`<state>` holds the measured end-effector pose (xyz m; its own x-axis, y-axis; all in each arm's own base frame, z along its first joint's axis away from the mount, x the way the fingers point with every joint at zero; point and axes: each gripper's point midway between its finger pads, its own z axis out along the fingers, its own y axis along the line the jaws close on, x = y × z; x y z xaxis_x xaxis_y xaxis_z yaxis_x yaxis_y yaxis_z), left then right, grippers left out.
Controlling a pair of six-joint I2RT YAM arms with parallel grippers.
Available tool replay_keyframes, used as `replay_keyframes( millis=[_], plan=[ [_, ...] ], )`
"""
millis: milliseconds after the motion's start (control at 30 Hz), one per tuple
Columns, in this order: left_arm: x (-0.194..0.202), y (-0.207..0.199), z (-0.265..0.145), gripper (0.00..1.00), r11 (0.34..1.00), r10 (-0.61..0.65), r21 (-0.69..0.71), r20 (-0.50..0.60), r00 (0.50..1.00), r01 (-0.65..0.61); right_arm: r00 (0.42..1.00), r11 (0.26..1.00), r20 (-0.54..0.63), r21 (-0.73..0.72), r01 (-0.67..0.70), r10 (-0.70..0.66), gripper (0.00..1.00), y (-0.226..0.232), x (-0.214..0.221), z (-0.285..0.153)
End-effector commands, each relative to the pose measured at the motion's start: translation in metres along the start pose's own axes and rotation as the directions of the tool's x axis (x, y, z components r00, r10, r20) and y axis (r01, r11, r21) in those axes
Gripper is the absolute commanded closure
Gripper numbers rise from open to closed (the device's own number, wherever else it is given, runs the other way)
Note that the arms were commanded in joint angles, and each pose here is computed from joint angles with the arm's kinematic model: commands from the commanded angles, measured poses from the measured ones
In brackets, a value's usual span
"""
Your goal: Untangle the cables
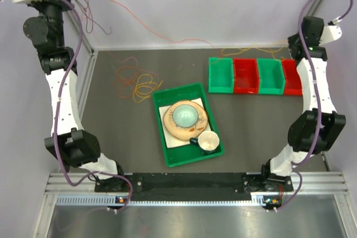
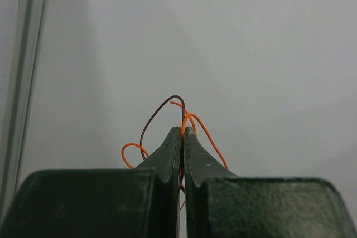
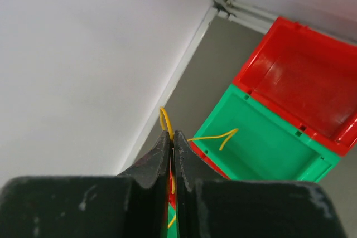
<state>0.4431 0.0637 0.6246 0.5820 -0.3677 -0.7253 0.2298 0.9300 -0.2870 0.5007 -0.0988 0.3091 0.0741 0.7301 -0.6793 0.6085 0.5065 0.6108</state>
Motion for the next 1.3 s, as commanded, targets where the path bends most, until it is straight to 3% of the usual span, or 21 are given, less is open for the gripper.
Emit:
replay_keyframes(
  millis=[0, 167, 300, 400, 467, 500, 533, 567, 600, 633, 767, 867, 1000, 1100, 1133, 1167, 1233, 1267],
  plan=[
    [-0.004, 0.012, -0.003, 1.0, 0.999, 0.029, -0.045, 0.022, 0.999, -0.028, 0.994, 0.991, 0.104, -0.136, 0.001, 0.013, 1.0, 0.028, -0.051, -0.05],
    [0.031, 0.046, -0.01, 1.0, 0.987, 0.06, -0.148, -0.047, 0.997, -0.066, 0.987, 0.973, 0.159, -0.226, 0.044, -0.008, 1.0, 0.045, -0.079, -0.089],
    [0.094, 0.045, -0.017, 1.0, 0.997, 0.012, -0.07, -0.23, 0.973, -0.028, 0.993, 0.916, 0.116, -0.396, 0.061, -0.016, 1.0, 0.082, -0.08, -0.127],
    [0.168, 0.037, -0.036, 1.0, 0.999, 0.001, -0.031, -0.401, 0.916, -0.014, 0.994, 0.869, 0.098, -0.487, 0.089, -0.047, 1.0, 0.111, -0.072, -0.154],
    [0.214, 0.053, -0.057, 1.0, 0.994, 0.041, -0.063, -0.513, 0.857, -0.086, 0.994, 0.851, 0.084, -0.515, 0.102, -0.069, 1.0, 0.124, -0.063, -0.16],
    [0.243, 0.061, -0.067, 0.95, 0.992, 0.037, -0.078, -0.568, 0.822, -0.099, 0.993, 0.834, 0.079, -0.54, 0.114, -0.085, 1.0, 0.134, -0.057, -0.168],
    [0.264, 0.069, -0.078, 0.82, 0.99, 0.032, -0.09, -0.614, 0.789, -0.11, 0.993, 0.821, 0.063, -0.558, 0.117, -0.099, 1.0, 0.143, -0.047, -0.172],
    [0.283, 0.07, -0.09, 0.53, 0.992, 0.005, -0.089, -0.667, 0.745, -0.086, 0.992, 0.816, 0.046, -0.565, 0.12, -0.115, 1.0, 0.148, -0.037, -0.17],
    [0.312, 0.075, -0.103, 0.14, 0.992, -0.028, -0.103, -0.719, 0.695, -0.067, 0.991, 0.808, 0.049, -0.575, 0.132, -0.127, 1.0, 0.154, -0.035, -0.172],
    [0.322, 0.072, -0.108, 0.01, 0.994, -0.017, -0.084, -0.745, 0.667, -0.067, 0.989, 0.803, 0.029, -0.58, 0.133, -0.143, 1.0, 0.159, -0.023, -0.175],
    [0.343, 0.032, -0.127, 0.01, 0.993, 0.109, 0.065, -0.808, 0.578, -0.096, 0.987, 0.794, 0.016, -0.593, 0.137, -0.159, 1.0, 0.167, -0.008, -0.174],
    [0.348, -0.026, -0.128, 0.01, 0.971, 0.189, 0.24, -0.807, 0.56, 0.018, 0.986, 0.787, -0.004, -0.603, 0.131, -0.167, 1.0, 0.172, 0.0, -0.173],
    [0.366, -0.114, -0.147, 0.01, 0.863, 0.235, 0.442, -0.78, 0.581, 0.244, 0.987, 0.774, -0.032, -0.624, 0.105, -0.159, 1.0, 0.18, 0.008, -0.177],
    [0.389, -0.155, -0.166, 0.01, 0.803, 0.199, 0.472, -0.788, 0.583, 0.365, 0.986, 0.759, -0.032, -0.642, 0.106, -0.165, 1.0, 0.187, 0.011, -0.186],
    [0.393, -0.166, -0.163, 0.01, 0.784, 0.199, 0.499, -0.766, 0.612, 0.37, 0.984, 0.758, -0.037, -0.643, 0.108, -0.172, 1.0, 0.188, 0.014, -0.186],
    [0.412, -0.17, -0.171, 0.01, 0.778, 0.199, 0.491, -0.784, 0.588, 0.391, 0.984, 0.755, -0.04, -0.646, 0.108, -0.174, 1.0, 0.19, 0.016, -0.188],
    [0.426, -0.199, -0.169, 0.01, 0.758, 0.222, 0.522, -0.769, 0.599, 0.39, 0.984, 0.749, -0.047, -0.655, 0.099, -0.172, 1.0, 0.191, 0.017, -0.19],
    [0.448, -0.202, -0.177, 0.01, 0.756, 0.235, 0.521, -0.781, 0.579, 0.396, 0.984, 0.749, -0.052, -0.655, 0.096, -0.172, 1.0, 0.192, 0.018, -0.19]
  ],
)
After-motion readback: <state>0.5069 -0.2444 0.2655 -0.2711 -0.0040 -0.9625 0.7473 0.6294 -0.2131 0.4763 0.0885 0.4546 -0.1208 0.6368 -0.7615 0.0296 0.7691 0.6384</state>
